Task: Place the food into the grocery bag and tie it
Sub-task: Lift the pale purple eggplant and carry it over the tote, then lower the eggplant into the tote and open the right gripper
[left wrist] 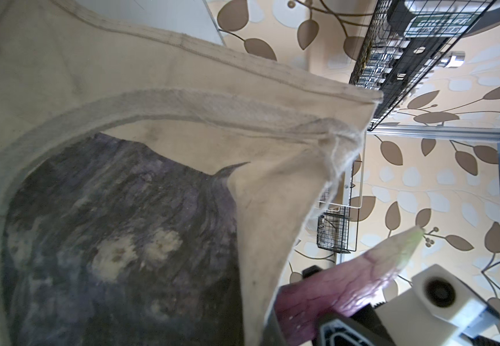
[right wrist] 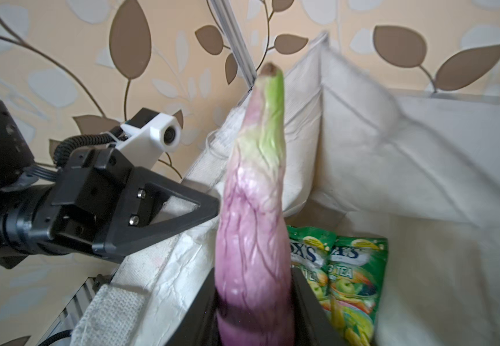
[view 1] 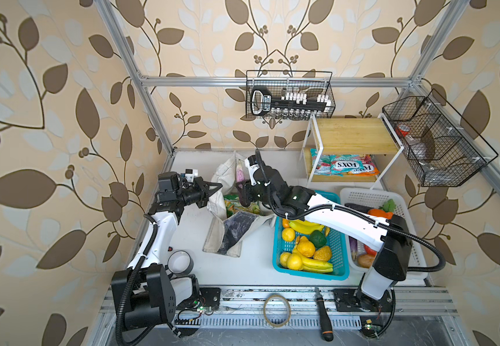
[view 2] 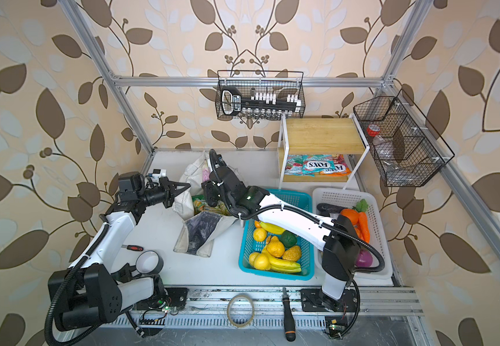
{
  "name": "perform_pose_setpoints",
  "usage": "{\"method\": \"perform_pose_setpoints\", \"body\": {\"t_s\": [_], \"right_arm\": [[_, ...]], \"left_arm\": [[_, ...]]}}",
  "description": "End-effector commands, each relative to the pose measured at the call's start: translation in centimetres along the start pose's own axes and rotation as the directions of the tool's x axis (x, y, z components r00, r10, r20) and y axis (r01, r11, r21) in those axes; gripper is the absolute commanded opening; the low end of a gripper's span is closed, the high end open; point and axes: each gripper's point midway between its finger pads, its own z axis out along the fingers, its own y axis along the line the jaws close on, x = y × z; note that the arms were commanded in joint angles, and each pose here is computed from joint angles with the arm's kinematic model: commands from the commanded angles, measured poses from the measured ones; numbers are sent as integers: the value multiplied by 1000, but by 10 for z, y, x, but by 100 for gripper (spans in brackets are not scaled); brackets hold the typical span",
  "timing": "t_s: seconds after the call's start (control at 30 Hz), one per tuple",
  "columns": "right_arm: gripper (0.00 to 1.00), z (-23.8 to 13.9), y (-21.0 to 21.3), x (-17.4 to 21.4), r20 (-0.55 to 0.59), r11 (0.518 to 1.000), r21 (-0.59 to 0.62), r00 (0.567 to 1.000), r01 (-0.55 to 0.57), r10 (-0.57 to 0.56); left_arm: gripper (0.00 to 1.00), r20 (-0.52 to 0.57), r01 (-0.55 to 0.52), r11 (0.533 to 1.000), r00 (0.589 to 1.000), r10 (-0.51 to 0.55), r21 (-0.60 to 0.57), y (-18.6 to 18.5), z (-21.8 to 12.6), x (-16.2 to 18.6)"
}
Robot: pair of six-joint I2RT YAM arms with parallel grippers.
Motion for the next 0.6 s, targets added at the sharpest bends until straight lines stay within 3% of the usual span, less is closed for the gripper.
{"method": "perform_pose_setpoints", "body": {"t_s": [0.0,0.23,0.57], "right_arm": [[21,5,23,-2,5,995,-84,998,-56,57],[21,42,-2,62,-149,999,-17,988,-48,45],[22,80,-43,98,-237,995,56,967,-84,95]], "left_arm": [[0,-9,-49,997,999,50,56,-20,0,1],[0,14,-95,994,995,94,62,-39,-6,-1],[0,12,-101,993,995,101,53,-38,-8,2]]}}
